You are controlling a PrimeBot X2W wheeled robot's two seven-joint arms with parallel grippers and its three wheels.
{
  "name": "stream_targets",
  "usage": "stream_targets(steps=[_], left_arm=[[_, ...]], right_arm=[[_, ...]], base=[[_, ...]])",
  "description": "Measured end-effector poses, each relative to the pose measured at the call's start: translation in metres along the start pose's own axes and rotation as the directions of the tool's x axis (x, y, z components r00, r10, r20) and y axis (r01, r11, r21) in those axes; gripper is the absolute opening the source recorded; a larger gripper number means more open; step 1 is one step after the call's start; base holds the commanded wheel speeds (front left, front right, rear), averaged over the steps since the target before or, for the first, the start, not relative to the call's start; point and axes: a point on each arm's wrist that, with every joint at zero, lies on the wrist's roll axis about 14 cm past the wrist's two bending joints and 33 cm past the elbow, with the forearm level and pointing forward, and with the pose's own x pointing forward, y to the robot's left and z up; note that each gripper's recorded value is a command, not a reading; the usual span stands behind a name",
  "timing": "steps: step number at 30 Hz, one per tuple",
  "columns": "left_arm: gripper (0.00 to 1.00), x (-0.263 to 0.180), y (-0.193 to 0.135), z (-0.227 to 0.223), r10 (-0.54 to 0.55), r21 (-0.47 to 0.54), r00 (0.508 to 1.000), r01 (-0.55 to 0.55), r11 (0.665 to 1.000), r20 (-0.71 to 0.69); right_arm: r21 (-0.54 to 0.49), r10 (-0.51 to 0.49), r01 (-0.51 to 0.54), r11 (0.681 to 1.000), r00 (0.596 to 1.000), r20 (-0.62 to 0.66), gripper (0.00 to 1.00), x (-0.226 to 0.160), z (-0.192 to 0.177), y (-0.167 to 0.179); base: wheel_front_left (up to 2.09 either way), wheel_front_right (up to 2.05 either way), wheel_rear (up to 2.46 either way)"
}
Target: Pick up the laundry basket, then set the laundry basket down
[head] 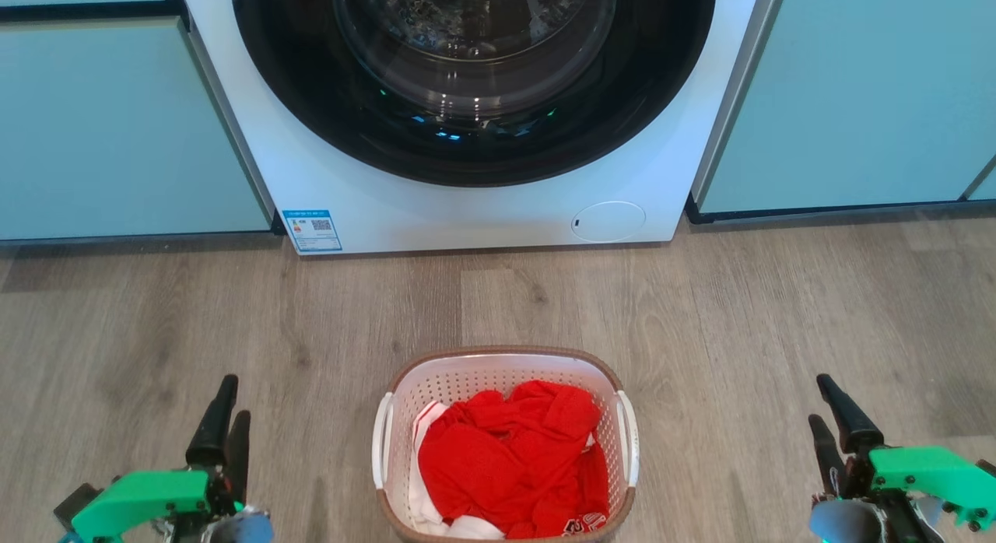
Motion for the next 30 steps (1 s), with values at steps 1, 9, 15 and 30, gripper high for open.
stream_targets(steps=[1, 9, 15, 30], left_arm=[[1.0, 0.0, 0.0, 0.0, -0.001, 0.0, 1.0, 0.001, 1.0, 0.001], [1.0, 0.001, -0.003, 0.003, -0.009, 0.047, 1.0, 0.008, 0.999, 0.021], [1.0, 0.004, -0.014, 0.005, -0.039, 0.096, 0.999, 0.036, 0.995, 0.032], [1.0, 0.003, -0.039, 0.011, -0.119, 0.255, 0.991, 0.1, 0.962, 0.062]], right_arm=[[-0.005, 0.001, -0.001, 1.0, 1.0, 0.003, 1.0, 0.0, 0.001, 0.0], [-0.068, 0.02, -0.018, 0.998, 0.999, 0.025, 1.0, 0.0, 0.005, 0.007], [-0.133, 0.052, -0.047, 0.99, 0.998, 0.036, 1.0, 0.001, 0.006, 0.017], [-0.372, 0.151, -0.134, 0.919, 0.988, 0.017, 1.0, 0.007, -0.001, 0.051]], base=[[0.0, 0.0, 0.0], [0.0, 0.0, 0.0], [0.0, 0.0, 0.0], [0.0, 0.0, 0.0]])
